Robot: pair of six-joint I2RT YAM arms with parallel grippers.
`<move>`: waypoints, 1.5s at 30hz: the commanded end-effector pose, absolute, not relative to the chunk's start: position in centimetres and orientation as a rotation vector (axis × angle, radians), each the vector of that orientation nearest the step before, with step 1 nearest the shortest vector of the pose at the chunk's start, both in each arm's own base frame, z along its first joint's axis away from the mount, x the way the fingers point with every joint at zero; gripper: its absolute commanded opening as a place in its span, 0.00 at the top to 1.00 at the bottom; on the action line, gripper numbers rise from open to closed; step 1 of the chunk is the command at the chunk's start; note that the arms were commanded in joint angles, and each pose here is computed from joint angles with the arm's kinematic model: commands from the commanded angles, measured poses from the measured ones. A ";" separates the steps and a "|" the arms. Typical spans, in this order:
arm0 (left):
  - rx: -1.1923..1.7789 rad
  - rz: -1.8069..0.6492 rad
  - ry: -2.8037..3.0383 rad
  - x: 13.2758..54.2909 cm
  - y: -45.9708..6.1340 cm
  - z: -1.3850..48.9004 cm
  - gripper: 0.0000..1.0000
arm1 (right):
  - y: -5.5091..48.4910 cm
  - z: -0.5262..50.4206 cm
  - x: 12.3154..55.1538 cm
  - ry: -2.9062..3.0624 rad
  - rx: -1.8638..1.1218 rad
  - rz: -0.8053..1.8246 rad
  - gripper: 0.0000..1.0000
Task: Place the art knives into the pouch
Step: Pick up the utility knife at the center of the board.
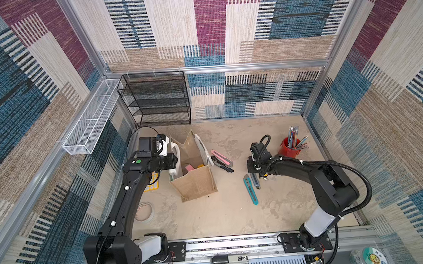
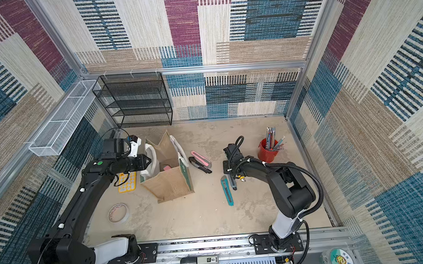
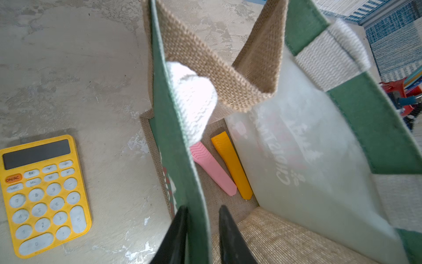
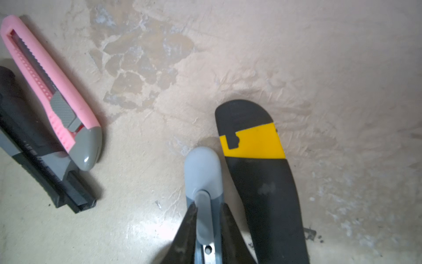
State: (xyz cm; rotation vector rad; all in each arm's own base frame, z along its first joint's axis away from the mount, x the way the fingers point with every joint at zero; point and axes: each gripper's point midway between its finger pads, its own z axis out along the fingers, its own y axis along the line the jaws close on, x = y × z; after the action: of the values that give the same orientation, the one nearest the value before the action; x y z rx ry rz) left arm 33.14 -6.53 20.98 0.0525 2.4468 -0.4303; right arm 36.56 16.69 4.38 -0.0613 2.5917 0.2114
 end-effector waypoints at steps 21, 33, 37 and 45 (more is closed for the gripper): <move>0.072 -0.446 2.454 33.0 -6.8 20.9 0.73 | 16.3 1.9 35.9 2.658 -0.071 0.166 0.74; 0.072 -0.451 2.452 33.0 -6.8 20.9 0.73 | 16.7 2.0 35.1 2.668 -0.071 0.223 0.73; 0.074 -0.453 2.452 33.0 -6.9 20.9 0.73 | 16.9 2.0 34.9 2.671 -0.063 0.246 0.72; 0.074 -0.457 2.452 33.0 -6.9 20.9 0.73 | 16.4 0.8 34.3 2.701 -0.054 0.216 0.70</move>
State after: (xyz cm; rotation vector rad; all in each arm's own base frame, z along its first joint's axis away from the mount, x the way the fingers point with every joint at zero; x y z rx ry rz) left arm 33.18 -6.59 20.83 0.0531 2.4514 -0.4349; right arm 36.68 17.25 2.92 -0.0549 2.5834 0.2565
